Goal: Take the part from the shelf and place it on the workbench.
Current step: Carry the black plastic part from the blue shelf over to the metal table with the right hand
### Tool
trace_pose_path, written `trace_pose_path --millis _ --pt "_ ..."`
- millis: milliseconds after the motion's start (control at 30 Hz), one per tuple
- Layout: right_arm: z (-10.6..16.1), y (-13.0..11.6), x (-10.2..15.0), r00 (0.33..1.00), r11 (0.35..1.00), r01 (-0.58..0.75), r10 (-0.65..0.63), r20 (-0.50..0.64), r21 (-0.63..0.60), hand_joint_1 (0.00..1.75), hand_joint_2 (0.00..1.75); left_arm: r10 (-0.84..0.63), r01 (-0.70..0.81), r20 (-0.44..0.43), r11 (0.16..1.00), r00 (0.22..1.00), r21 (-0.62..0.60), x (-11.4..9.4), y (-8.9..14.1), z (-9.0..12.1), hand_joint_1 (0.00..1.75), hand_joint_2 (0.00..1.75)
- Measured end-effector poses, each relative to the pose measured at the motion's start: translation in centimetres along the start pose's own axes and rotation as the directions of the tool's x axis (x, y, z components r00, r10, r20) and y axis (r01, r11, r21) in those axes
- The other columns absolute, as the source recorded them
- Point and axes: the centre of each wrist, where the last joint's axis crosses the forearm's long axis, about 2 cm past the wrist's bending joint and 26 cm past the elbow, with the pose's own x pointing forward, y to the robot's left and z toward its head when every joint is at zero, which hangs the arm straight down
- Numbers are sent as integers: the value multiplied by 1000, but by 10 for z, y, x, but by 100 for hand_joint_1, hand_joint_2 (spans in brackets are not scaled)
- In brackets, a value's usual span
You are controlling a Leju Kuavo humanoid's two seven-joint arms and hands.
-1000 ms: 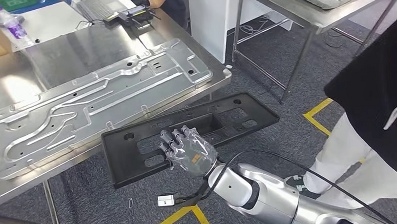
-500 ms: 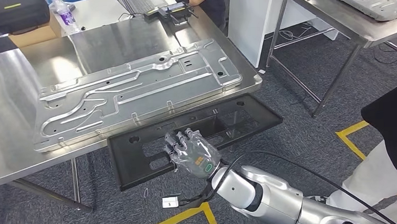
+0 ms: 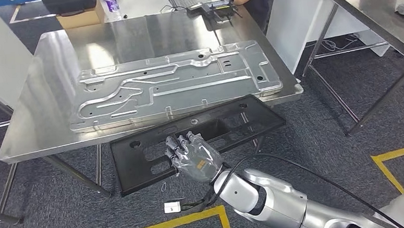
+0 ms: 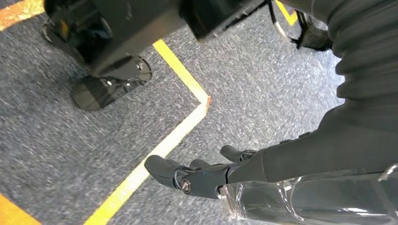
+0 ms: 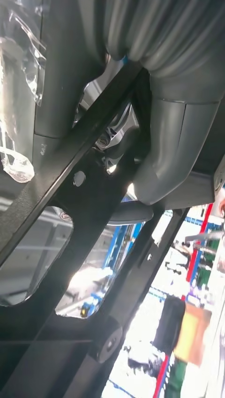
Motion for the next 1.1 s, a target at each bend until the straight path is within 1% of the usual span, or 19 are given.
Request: trace_pose_path --millis 200,333,533,1100 --pt "4 4 -1 1000 1000 -7 7 2 15 175 175 -3 3 17 1000 1000 1 9 0 0 0 175" --pt "5 4 -3 1000 1000 -11 11 0 24 175 175 -2 2 20 1000 1000 -1 10 -1 0 0 175" --pt "4 4 -5 1000 998 -21 21 1 51 175 175 -2 2 4 1000 1000 -4 4 -5 0 0 175" --pt "5 6 -7 999 995 -34 37 -29 94 175 175 -9 9 -10 1000 1000 0 7 -6 0 0 175"
